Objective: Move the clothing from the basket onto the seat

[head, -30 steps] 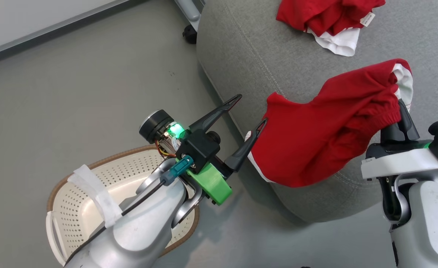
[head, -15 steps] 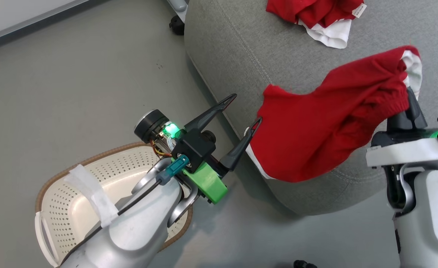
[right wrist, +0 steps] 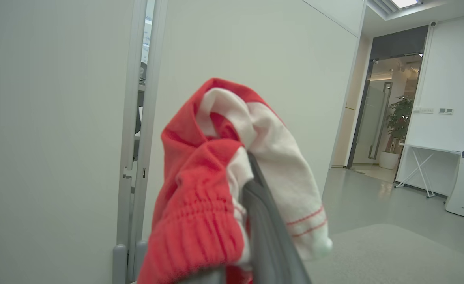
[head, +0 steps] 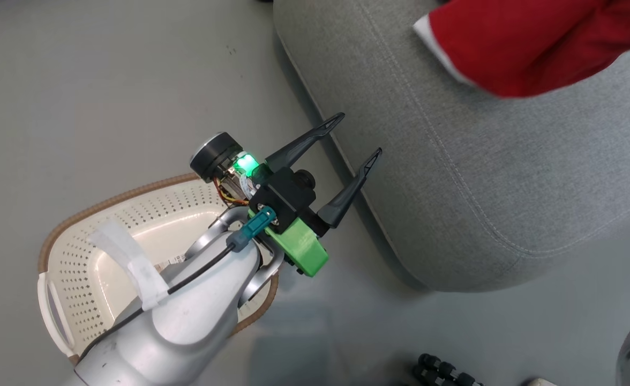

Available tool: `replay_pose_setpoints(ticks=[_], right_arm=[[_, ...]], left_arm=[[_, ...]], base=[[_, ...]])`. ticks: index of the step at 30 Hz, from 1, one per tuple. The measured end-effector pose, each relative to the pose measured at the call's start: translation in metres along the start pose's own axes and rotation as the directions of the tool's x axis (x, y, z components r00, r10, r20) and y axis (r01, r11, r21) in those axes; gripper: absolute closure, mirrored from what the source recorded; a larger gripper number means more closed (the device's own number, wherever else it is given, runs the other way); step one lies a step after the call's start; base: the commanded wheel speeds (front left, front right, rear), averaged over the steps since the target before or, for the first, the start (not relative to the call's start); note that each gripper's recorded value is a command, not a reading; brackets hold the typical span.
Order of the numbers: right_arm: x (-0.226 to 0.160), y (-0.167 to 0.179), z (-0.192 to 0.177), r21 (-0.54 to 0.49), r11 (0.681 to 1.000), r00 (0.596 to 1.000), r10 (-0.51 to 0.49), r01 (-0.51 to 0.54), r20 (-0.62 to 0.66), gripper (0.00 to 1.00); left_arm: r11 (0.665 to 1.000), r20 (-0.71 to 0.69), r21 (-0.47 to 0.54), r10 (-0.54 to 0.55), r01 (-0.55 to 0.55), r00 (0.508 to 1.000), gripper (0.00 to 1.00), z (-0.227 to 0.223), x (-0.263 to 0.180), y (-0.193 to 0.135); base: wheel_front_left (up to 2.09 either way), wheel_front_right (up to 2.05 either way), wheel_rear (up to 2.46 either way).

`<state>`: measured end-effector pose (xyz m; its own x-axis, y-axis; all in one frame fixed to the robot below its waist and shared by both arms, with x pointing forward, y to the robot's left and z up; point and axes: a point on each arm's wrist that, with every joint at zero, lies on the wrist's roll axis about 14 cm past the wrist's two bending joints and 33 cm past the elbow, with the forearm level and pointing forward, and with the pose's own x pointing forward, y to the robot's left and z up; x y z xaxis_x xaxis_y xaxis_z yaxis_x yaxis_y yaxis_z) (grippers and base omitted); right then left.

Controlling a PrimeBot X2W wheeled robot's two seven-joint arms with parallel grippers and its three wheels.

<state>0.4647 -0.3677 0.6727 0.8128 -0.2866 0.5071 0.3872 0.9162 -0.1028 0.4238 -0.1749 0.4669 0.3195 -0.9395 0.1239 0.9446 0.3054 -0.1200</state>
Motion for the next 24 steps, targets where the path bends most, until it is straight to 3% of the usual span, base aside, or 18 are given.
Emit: replay_pose_setpoints(ticks=[7,12,18,24], right_arm=[[0.065,-0.014,0.013,-0.075,0.997,0.995,-0.013,0.021,0.104,1.0],[0.099,-0.024,0.001,-0.105,0.993,0.994,-0.036,0.047,0.104,1.0],[0.112,-0.025,-0.053,-0.167,0.985,0.999,-0.043,0.04,-0.013,1.0],[0.098,-0.014,-0.129,-0.2,0.98,0.981,-0.034,-0.005,-0.192,1.0]], left_arm=[[1.0,-0.026,-0.02,0.017,-0.017,1.0,0.0,-0.027,-0.005,0.022],[0.999,-0.035,-0.039,0.028,-0.029,0.999,0.0,-0.045,-0.007,0.036],[0.998,-0.04,-0.055,0.041,-0.043,0.998,0.0,-0.062,-0.01,0.049],[0.995,-0.048,-0.071,0.062,-0.065,0.997,0.0,-0.078,-0.015,0.061]], base=[[0.0,0.0,0.0],[0.0,0.0,0.0],[0.0,0.0,0.0],[0.0,0.0,0.0]])
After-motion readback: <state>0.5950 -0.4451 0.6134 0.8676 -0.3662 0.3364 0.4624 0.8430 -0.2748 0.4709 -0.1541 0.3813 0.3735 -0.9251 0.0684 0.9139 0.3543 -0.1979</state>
